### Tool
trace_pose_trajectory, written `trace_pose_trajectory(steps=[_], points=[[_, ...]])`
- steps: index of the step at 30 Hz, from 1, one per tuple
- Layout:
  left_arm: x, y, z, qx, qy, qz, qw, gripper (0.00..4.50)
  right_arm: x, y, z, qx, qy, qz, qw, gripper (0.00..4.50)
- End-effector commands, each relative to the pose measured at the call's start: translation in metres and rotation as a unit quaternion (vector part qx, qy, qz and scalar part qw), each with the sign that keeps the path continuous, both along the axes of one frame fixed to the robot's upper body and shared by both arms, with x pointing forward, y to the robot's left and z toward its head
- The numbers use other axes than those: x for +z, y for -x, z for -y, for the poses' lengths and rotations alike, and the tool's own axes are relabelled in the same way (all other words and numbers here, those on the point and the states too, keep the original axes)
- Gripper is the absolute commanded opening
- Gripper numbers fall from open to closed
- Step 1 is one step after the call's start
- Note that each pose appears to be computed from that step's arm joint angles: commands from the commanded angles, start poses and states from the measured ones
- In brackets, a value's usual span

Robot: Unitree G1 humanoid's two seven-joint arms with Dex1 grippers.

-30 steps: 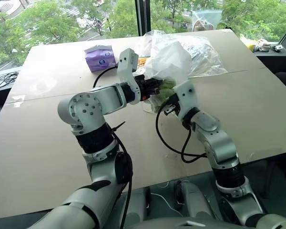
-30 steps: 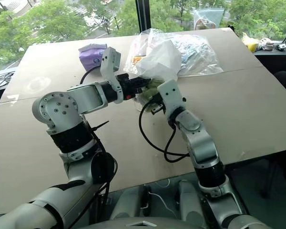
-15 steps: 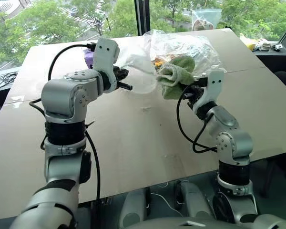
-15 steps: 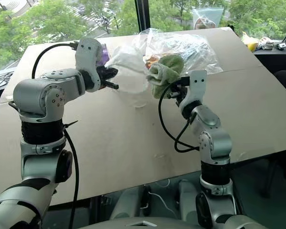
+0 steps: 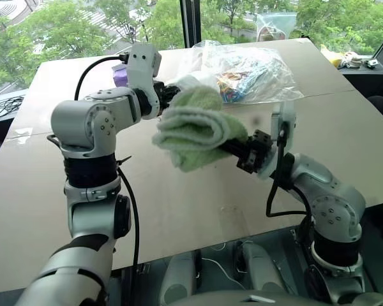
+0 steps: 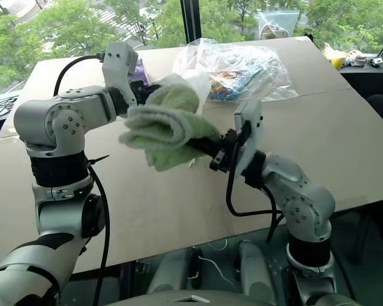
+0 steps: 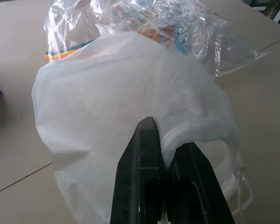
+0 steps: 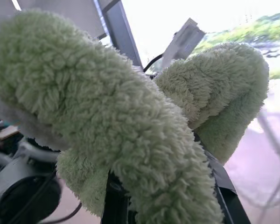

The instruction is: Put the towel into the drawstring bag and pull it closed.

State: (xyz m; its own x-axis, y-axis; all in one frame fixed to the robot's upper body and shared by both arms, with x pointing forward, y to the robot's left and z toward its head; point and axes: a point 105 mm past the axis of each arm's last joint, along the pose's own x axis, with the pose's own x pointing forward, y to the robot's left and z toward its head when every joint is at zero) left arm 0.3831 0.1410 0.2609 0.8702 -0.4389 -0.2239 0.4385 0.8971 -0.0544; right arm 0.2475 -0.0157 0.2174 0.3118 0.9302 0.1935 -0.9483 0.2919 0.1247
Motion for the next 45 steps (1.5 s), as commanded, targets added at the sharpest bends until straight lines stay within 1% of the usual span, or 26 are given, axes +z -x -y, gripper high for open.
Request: trace_pose_trajectory(steps=[1,3,5,8,11,14,16,18,22,25,27,29,33,34,35,38,40,42,45], points=[[0.017,0.007,0.009,-0.039,0.037,0.005,0.999,0.11,-0.027,-0.010,-0.006,-0.028,0.080,0.006,0.996,0.00],[0.016,0.011,0.014,-0.060,0.057,-0.015,0.996,0.11,-0.038,-0.026,-0.004,-0.072,0.107,0.008,0.992,0.00],[0.012,0.015,0.016,-0.071,0.060,-0.027,0.995,0.11,-0.036,-0.033,-0.005,-0.089,0.104,0.024,0.990,0.00],[0.005,0.020,0.019,-0.082,0.055,-0.047,0.994,0.11,-0.018,-0.040,-0.006,-0.106,0.061,0.034,0.992,0.00],[-0.001,0.024,0.022,-0.094,0.053,-0.061,0.992,0.11,-0.003,-0.052,-0.004,-0.143,0.020,0.041,0.989,0.00],[-0.004,0.026,0.023,-0.097,0.051,-0.068,0.992,0.11,0.012,-0.052,-0.005,-0.146,-0.037,0.040,0.988,0.00],[-0.006,0.026,0.022,-0.099,0.051,-0.071,0.991,0.11,0.017,-0.051,-0.006,-0.144,-0.056,0.043,0.987,0.00],[-0.004,0.028,0.025,-0.111,0.060,-0.076,0.989,0.11,0.012,-0.059,-0.004,-0.176,-0.038,0.057,0.982,0.00],[-0.002,0.036,0.031,-0.146,0.077,-0.089,0.982,0.11,-0.015,-0.075,-0.001,-0.233,0.059,0.114,0.964,0.00],[-0.002,0.043,0.037,-0.187,0.093,-0.102,0.973,0.11,-0.018,-0.077,-0.004,-0.241,0.077,0.142,0.957,0.00],[0.000,0.051,0.042,-0.223,0.102,-0.105,0.964,0.11,-0.025,-0.079,-0.011,-0.240,0.115,0.174,0.948,0.00],[0.001,0.056,0.045,-0.242,0.105,-0.106,0.959,0.11,-0.026,-0.080,-0.016,-0.238,0.126,0.189,0.944,0.00],[-0.001,0.063,0.049,-0.264,0.105,-0.112,0.952,0.11,-0.019,-0.081,-0.023,-0.242,0.118,0.200,0.942,0.00],[-0.003,0.065,0.050,-0.267,0.103,-0.116,0.951,0.11,-0.016,-0.083,-0.023,-0.251,0.104,0.193,0.943,0.00],[-0.006,0.067,0.050,-0.271,0.098,-0.119,0.950,0.11,-0.009,-0.087,-0.021,-0.264,0.075,0.171,0.946,0.00],[-0.014,0.073,0.049,-0.275,0.084,-0.133,0.949,0.11,0.013,-0.096,-0.006,-0.298,-0.045,0.081,0.950,0.00],[-0.019,0.077,0.048,-0.278,0.072,-0.142,0.948,0.11,0.025,-0.103,0.007,-0.313,-0.120,0.026,0.942,0.00],[-0.025,0.078,0.047,-0.273,0.060,-0.149,0.949,0.11,0.035,-0.106,0.021,-0.317,-0.197,-0.024,0.927,0.00],[-0.026,0.076,0.045,-0.264,0.058,-0.152,0.950,0.11,0.049,-0.105,0.035,-0.293,-0.295,-0.073,0.906,0.00]])
